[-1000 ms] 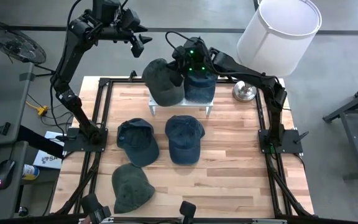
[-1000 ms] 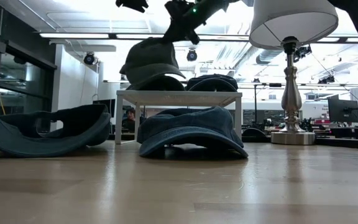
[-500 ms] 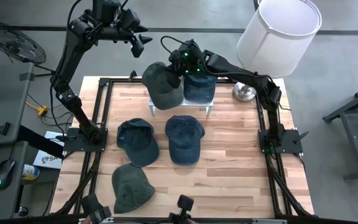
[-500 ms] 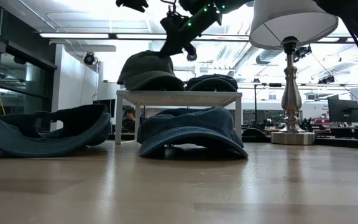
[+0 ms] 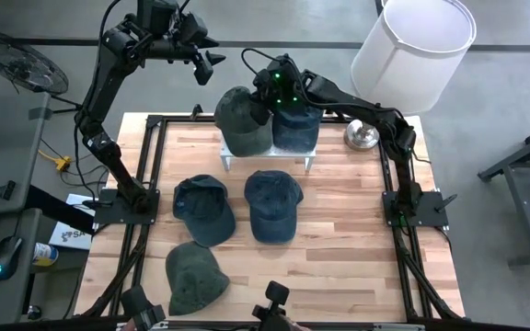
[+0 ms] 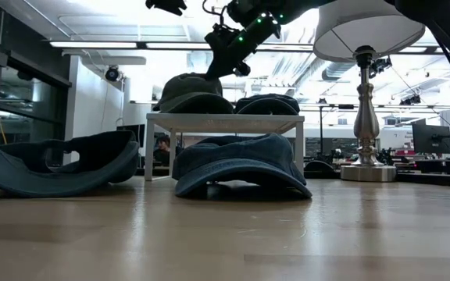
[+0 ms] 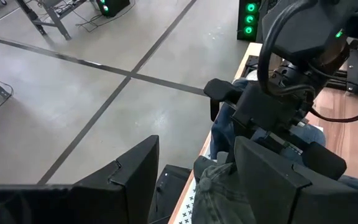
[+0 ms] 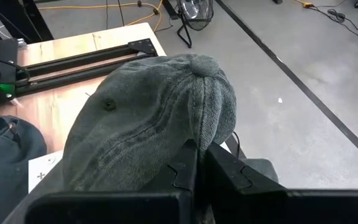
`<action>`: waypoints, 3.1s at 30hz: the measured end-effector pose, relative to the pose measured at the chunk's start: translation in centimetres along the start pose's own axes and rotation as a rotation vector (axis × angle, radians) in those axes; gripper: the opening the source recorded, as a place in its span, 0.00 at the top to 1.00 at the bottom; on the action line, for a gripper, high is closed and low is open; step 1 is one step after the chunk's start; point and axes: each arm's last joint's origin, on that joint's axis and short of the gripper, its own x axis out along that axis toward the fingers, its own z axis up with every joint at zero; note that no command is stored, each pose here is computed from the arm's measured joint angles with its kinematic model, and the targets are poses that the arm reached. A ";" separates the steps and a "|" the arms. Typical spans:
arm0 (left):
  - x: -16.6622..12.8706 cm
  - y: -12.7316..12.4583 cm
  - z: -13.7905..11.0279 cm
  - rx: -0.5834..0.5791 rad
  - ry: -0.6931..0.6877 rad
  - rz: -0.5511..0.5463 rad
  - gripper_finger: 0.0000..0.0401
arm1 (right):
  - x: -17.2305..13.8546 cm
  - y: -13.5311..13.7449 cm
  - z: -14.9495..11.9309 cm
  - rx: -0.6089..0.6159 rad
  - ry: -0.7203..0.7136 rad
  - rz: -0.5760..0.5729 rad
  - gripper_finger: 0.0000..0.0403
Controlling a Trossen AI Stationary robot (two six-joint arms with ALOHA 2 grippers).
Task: Pick & Place hat
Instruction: Stack the right gray cap on top of the gray cap on the shelf, then stack the right blue cap on top of the blue cap on the shelf
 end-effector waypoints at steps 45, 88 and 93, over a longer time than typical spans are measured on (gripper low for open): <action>0.7 -1.1 -1.1 -0.097 0.118 -0.061 0.49 | -13.9 5.5 0.2 0.012 0.327 0.202 0.44; 6.2 -24.4 -2.7 -0.213 0.241 -0.219 0.49 | -19.6 21.5 -18.9 0.220 0.395 0.282 0.44; 7.1 -25.9 -2.8 -0.234 0.162 -0.256 0.49 | -21.1 20.3 -22.3 0.393 0.305 0.206 0.44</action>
